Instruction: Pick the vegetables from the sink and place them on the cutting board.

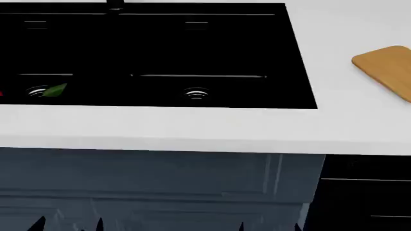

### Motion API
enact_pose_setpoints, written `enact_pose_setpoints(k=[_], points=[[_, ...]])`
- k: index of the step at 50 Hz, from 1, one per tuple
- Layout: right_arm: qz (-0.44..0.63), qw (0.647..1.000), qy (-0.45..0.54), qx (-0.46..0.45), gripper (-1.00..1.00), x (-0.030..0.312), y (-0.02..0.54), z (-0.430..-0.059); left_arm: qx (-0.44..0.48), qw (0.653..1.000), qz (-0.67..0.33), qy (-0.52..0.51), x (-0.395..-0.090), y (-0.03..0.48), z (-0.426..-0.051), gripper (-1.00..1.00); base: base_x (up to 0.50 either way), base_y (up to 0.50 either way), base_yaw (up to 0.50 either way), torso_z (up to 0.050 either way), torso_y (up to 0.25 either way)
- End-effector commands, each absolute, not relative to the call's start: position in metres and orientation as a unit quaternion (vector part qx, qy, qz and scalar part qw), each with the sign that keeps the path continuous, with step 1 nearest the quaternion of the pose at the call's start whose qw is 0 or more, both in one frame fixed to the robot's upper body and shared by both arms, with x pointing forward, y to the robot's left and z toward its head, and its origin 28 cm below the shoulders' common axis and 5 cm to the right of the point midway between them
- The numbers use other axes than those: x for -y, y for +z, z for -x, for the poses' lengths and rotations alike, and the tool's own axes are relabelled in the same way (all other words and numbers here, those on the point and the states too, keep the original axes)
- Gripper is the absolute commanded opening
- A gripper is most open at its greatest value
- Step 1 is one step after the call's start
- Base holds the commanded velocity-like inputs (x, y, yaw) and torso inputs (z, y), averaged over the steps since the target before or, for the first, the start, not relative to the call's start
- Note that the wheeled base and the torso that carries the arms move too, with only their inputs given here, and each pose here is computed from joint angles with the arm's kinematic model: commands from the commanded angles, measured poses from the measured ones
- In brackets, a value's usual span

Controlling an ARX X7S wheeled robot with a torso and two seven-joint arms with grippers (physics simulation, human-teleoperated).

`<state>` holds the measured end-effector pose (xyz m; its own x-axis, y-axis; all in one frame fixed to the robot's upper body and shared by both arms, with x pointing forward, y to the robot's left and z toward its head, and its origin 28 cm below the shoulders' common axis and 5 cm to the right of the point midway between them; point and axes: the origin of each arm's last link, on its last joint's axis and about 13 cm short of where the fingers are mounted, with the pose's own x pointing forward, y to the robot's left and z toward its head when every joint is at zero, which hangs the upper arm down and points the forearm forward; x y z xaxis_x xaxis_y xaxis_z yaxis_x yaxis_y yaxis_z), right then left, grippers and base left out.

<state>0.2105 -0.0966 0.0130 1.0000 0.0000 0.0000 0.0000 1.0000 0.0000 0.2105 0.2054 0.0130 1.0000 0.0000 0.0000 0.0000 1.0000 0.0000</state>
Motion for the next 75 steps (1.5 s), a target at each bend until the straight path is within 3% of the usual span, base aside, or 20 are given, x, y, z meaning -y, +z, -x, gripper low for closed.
enact_pose_setpoints(k=[1, 10, 11, 12, 13, 14, 17, 75], points=[[0.0, 1.0, 0.0, 0.0, 1.0, 0.097, 0.014, -0.21, 0.0, 1.0, 0.0, 0.0, -0.205, 0.014, -0.21, 1.0, 0.0, 0.0, 0.0, 0.0, 0.0], [-0.023, 1.0, -0.014, 0.002, 1.0, 0.1, 0.012, -0.211, 0.007, 1.0, -0.021, 0.008, -0.206, 0.012, -0.212, 1.0, 0.0, 0.0, 0.0, 0.0, 0.0], [0.108, 0.994, -0.019, 0.005, 1.0, 0.106, 0.114, -0.241, 0.026, 0.993, 0.03, -0.111, -0.231, 0.078, -0.238, 1.0, 0.0, 0.0, 0.0, 0.0, 0.0], [-0.024, 1.0, -0.014, 0.004, 1.0, 0.1, 0.013, -0.211, 0.004, 1.0, -0.018, 0.007, -0.205, 0.014, -0.211, 1.0, 0.0, 0.0, 0.0, 0.0, 0.0], [0.003, 1.0, -0.009, -0.022, 1.0, 0.1, 0.015, -0.211, -0.029, 0.999, 0.003, 0.036, -0.205, 0.008, -0.204, 1.0, 0.0, 0.0, 0.0, 0.0, 0.0], [-0.026, 0.999, 0.004, 0.017, 1.0, 0.1, 0.023, -0.21, 0.055, 0.998, -0.033, 0.016, -0.204, 0.021, -0.201, 1.0, 0.0, 0.0, 0.0, 0.0, 0.0], [-0.013, 1.0, -0.01, 0.013, 1.0, 0.1, 0.024, -0.206, 0.027, 0.999, 0.019, 0.036, -0.209, 0.019, -0.201, 1.0, 0.0, 0.0, 0.0, 0.0, 0.0], [-0.002, 1.0, -0.003, 0.023, 1.0, 0.096, 0.026, -0.204, 0.036, 0.998, 0.003, 0.057, -0.212, 0.021, -0.203, 1.0, 0.0, 0.48, 0.0, 0.0, 0.0]])
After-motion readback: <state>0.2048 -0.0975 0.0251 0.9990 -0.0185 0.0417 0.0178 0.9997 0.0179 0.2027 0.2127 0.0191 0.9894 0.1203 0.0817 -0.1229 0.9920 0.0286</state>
